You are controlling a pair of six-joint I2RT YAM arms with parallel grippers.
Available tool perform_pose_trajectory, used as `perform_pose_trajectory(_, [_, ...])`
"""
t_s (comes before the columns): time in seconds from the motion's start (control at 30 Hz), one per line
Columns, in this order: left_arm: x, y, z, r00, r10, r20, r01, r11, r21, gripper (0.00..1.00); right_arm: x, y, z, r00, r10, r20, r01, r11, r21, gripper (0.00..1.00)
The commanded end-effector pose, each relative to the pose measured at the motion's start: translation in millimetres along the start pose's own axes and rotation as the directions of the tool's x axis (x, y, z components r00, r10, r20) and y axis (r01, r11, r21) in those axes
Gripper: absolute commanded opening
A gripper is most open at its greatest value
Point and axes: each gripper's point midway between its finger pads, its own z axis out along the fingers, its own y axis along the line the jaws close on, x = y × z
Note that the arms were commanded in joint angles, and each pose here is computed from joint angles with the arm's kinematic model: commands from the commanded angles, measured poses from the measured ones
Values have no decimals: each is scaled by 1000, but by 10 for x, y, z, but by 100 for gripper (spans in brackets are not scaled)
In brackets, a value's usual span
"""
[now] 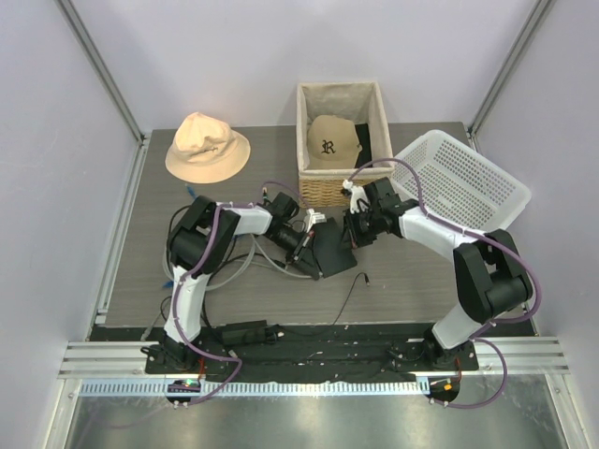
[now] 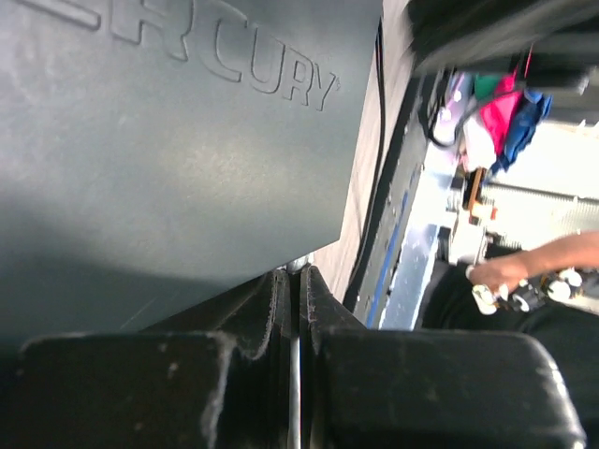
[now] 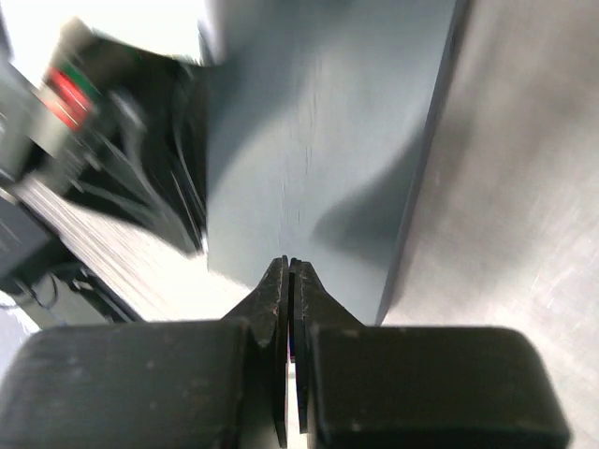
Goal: Pull the plug from the switch port
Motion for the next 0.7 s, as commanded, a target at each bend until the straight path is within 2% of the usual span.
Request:
perform_pose_trajectory(0.0, [442, 448, 32, 989, -74, -129, 51, 983, -175, 0, -332, 209, 10, 994, -57, 93, 62, 997, -52, 1])
perform_pose_trajectory(0.1, [366, 473, 33, 988, -82, -131, 56, 981, -185, 0, -212, 203, 185, 996, -72, 49, 74, 997, -27, 1])
perform_pose_trajectory(0.2, [305, 470, -14, 990, -72, -117, 49, 979, -196, 0, -45, 117, 319, 1000, -18, -8, 18, 1000, -1, 1])
perform_pose_trajectory(0.4, [316, 477, -196, 991, -90, -101, 66, 973, -219, 0, 208, -232, 425, 994, 72, -77, -58, 984, 167, 1])
perform_pose_trajectory(0.5, [292, 466, -292, 988, -144, -55, 130, 970, -205, 0, 246, -317, 456, 991, 90, -96, -68, 975, 209, 1])
perform_pose_trajectory(0.67, [413, 379, -363, 974, -215, -73, 199, 962, -184, 0, 247, -431, 463, 987, 126, -97, -99, 964, 246, 1])
